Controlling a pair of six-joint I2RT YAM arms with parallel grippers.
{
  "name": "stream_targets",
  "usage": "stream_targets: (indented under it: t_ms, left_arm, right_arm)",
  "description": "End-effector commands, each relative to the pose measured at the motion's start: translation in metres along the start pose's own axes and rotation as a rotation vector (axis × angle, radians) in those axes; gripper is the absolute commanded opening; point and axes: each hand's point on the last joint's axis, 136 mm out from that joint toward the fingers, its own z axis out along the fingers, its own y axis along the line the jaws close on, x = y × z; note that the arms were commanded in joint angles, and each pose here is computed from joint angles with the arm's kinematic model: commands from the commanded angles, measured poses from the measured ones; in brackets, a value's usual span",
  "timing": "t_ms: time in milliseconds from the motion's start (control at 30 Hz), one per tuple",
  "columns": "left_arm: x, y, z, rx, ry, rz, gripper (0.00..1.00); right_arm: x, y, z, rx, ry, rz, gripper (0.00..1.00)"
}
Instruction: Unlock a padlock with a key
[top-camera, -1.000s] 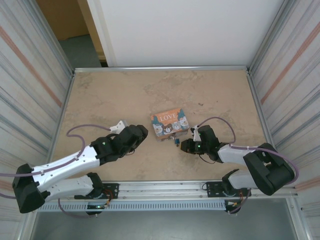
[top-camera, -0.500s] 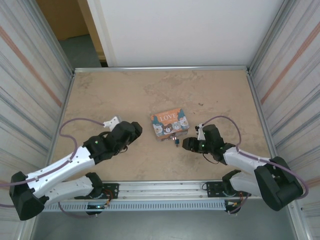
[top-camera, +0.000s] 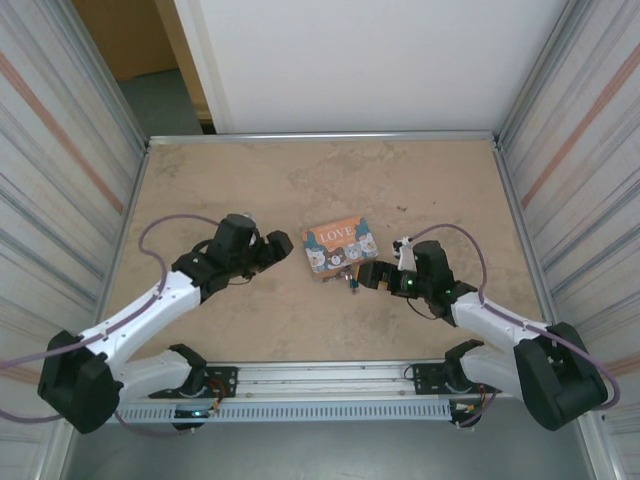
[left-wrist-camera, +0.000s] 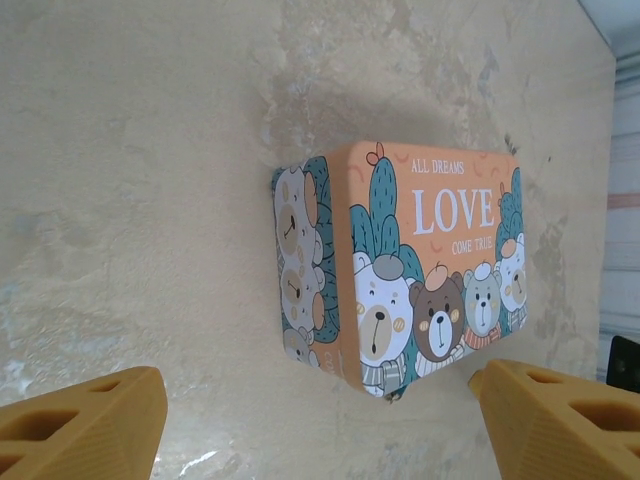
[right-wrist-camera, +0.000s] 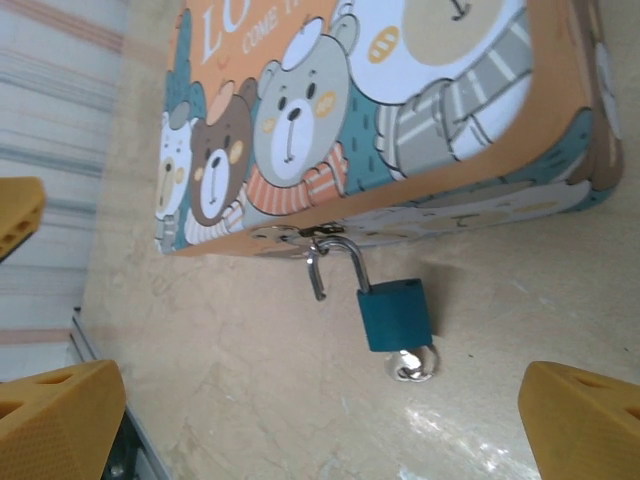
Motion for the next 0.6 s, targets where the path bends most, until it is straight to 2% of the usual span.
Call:
stream_targets:
  t_ms: [0,233,567]
  left_arm:
    - [-0.004,-0.026,0.006,0.120,0.066,0.065,0.82]
    - [0.002,-0.033,0.041,0.133,0.180,0.098,0.82]
    - [0.010,-0.024,0.083,0.100,0.269,0.084,0.82]
  right_arm:
    - [-0.015,0.020,0.001,-0.070,-0.013,-0.014,0.99]
    - [-0.022,0.024,0.008,-0.088,-0.011,-0.018,0.99]
    - [-0.029,0.026,0.014,-0.094,-0.008,-0.029,0.99]
